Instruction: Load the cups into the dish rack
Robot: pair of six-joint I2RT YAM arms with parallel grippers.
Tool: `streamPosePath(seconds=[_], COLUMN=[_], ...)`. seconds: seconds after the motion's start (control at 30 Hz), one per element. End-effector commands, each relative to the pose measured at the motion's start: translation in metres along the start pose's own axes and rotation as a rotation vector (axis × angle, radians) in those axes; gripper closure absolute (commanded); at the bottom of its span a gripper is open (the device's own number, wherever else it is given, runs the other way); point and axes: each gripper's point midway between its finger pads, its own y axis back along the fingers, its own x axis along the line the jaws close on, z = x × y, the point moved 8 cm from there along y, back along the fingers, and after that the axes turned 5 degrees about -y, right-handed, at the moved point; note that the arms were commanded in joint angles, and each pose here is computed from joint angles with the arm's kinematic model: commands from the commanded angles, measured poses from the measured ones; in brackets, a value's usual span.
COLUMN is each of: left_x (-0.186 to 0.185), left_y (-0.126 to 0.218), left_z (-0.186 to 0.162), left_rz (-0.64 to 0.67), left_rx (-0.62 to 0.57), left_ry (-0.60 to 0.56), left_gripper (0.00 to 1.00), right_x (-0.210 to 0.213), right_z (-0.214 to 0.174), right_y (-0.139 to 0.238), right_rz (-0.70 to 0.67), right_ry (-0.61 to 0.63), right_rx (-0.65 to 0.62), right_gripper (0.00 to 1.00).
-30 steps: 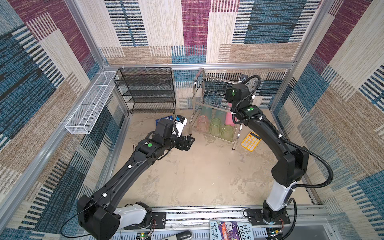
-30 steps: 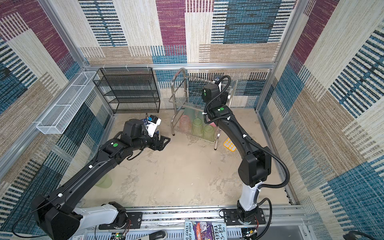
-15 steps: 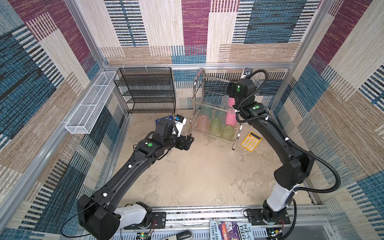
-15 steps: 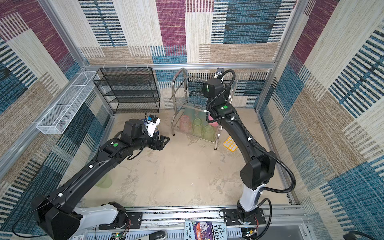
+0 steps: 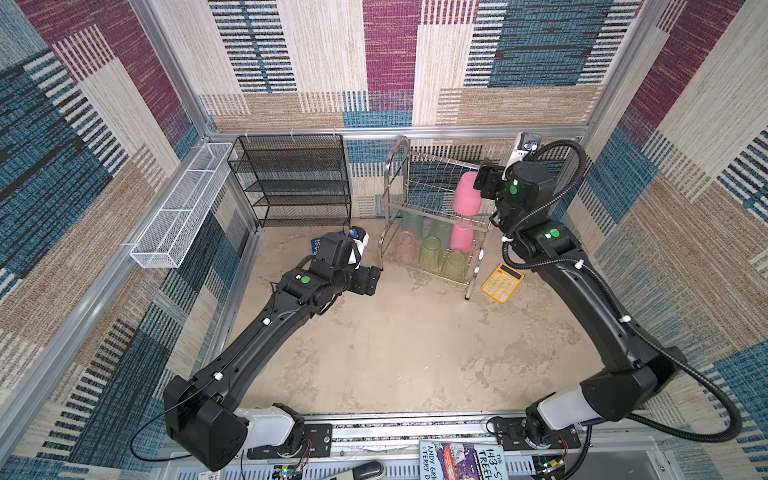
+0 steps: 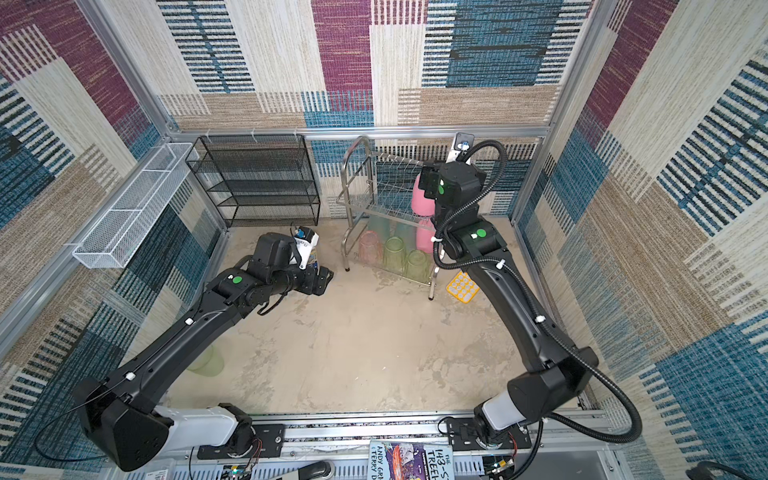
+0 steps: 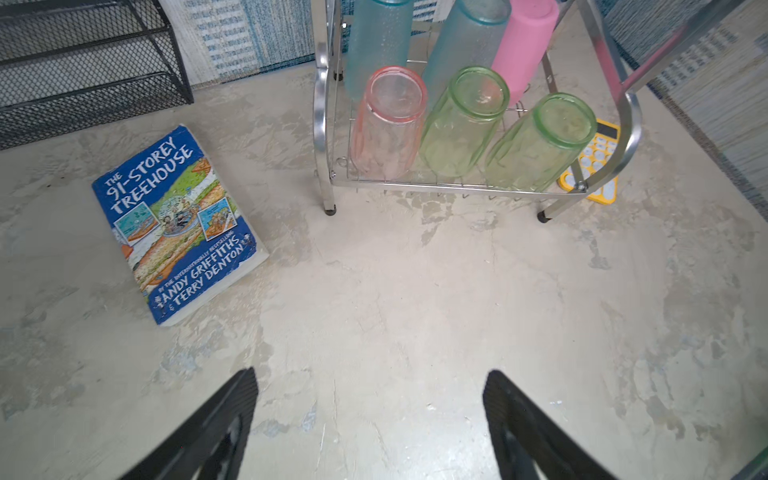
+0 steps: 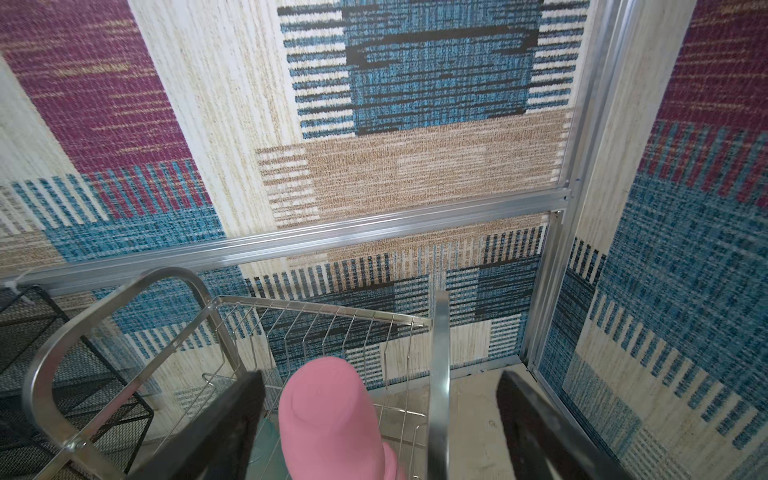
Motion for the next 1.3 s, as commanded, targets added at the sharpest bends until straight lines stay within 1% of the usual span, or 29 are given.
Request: streamPosePath(seconds=[0.0,0.07,0.17,0.2,0.3,0.4,0.57,0.73,0.83,0.93,1.03,1.17,1.27], left_x=[0.011,0.017,0.023,0.024,0.031,0.038,0.056,0.082,0.094,0.108,0.124,0.144,0.154], left_y=[0.003,0.004,0.003,0.003,0.007,0.015,0.039,0.059,0.068,0.070,0.071,0.070,0.068], left_z=[-0.005,-0.009,-0.022,-0.028,-0.046,-0.061,-0.082,-0.104,-0.113,-0.123,-0.133,-0.144,-0.157], left_rz=[0.121,0.184,0.241,0.258,0.313,0.349,0.394,0.412,0.451,0.504,0.558,0.647,0.664], left_rx=[0.087,0.140,0.229,0.260,0.326,0.360,0.392,0.387,0.378,0.380,0.390,0.418,0.440], left_ry=[0.011,0.032,0.062,0.073,0.119,0.172,0.293,0.482,0.560,0.636,0.701,0.733,0.786], left_gripper=[0.13,0.13,0.15,0.16,0.17,0.18,0.19,0.18,0.18,0.21,0.21,0.23,0.23], right_x=[0.002,0.007,0.019,0.025,0.044,0.059,0.079,0.095,0.109,0.126,0.141,0.157,0.165], right_z=[0.006,-0.004,-0.017,-0.024,-0.046,-0.067,-0.104,-0.143,-0.171,-0.198,-0.222,-0.247,-0.259], right_y=[0.024,0.040,0.066,0.073,0.093,0.108,0.138,0.155,0.165,0.179,0.196,0.218,0.225], right_rz=[0.126,0.218,0.369,0.440,0.582,0.664,0.844,0.954,1.017,1.072,1.128,1.198,1.225], right_ry=[-0.019,-0.001,0.029,0.048,0.087,0.115,0.141,0.150,0.159,0.179,0.194,0.203,0.211], right_rx=[-0.031,-0.023,-0.012,0.007,0.056,0.101,0.164,0.238,0.296,0.348,0.382,0.422,0.454], right_gripper=[0.11,0.11,0.11,0.11,0.12,0.13,0.14,0.14,0.14,0.15,0.16,0.16,0.17])
